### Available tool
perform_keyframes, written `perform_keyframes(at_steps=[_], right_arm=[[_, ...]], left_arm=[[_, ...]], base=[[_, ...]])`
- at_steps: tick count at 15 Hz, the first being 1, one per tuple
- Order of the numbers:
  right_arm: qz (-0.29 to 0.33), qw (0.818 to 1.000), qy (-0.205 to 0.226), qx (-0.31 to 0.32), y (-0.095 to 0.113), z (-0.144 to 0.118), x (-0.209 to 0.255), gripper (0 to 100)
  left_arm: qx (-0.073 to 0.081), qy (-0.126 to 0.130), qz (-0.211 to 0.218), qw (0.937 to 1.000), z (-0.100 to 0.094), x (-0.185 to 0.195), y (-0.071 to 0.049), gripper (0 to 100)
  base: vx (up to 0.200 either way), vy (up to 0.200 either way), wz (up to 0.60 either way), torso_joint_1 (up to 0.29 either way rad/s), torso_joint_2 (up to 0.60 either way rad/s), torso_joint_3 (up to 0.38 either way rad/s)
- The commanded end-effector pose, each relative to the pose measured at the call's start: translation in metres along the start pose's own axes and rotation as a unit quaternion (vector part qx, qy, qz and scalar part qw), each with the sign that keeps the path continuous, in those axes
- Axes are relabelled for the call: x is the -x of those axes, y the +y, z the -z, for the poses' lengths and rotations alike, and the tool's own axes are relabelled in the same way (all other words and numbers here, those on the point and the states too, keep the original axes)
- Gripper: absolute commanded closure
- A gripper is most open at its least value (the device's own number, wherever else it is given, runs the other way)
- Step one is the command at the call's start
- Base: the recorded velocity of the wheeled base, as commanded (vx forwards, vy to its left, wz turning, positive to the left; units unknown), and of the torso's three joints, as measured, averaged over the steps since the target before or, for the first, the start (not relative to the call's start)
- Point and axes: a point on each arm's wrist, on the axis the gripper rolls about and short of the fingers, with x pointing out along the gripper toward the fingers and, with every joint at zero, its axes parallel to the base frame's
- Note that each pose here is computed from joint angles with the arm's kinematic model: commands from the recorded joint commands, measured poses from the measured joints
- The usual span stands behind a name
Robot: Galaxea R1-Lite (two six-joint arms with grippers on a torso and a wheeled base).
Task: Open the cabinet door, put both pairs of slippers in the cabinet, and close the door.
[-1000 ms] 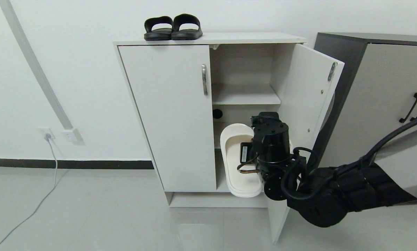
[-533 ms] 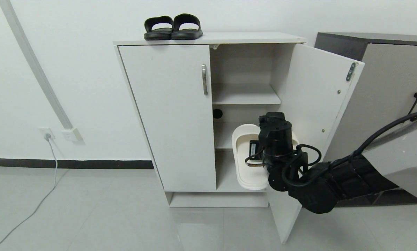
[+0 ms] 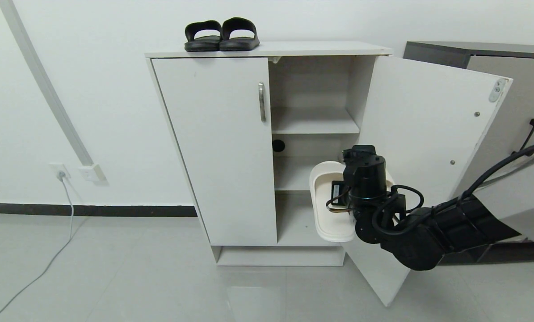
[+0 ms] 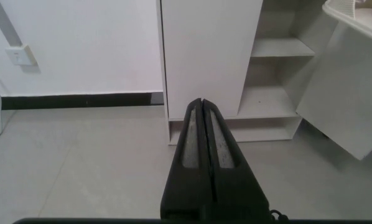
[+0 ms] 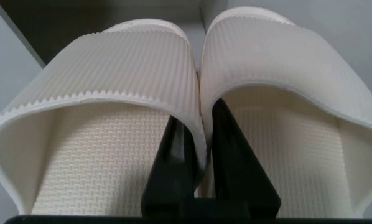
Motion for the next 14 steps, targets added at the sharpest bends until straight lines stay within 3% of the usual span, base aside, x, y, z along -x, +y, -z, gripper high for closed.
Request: perform_keyframes(at_steps=[1,5,6,7,11,14], right_arm=[[-0.001,1.000,-0.002,-0.002,-0.001,-0.003,0.002,100],[-0.015,1.000,0.003,0.003,0.002,0.001,0.012,100],[-0.082,0.996,0.020,0.019,0.017,0.012,0.036,100],[-0.101,0.994,0.028,0.025,0.023,0.019,0.041,100],[-0.120,0.992,0.026,0.020,0.037,0.047,0.027,100],[-0.119,0.992,0.028,0.023,0.040,0.052,0.023,100]], left_arm=[[0.000,0.001,0.000,1.0000,0.000,0.000,0.000,100],[0.001,0.001,-0.002,1.0000,0.000,0.000,0.000,100],[-0.001,0.001,-0.002,1.0000,0.000,0.000,0.000,100],[0.000,0.001,-0.002,1.0000,0.000,0.000,0.000,100],[-0.001,0.001,-0.002,1.0000,0.000,0.000,0.000,100],[0.000,0.001,-0.002,1.0000,0.000,0.000,0.000,100]], base=[[0.000,0.000,0.00,0.000,0.00,0.000],[0.000,0.000,0.00,0.000,0.00,0.000],[0.000,0.000,0.00,0.000,0.00,0.000],[0.000,0.000,0.00,0.000,0.00,0.000],[0.000,0.000,0.00,0.000,0.00,0.000],[0.000,0.000,0.00,0.000,0.00,0.000]])
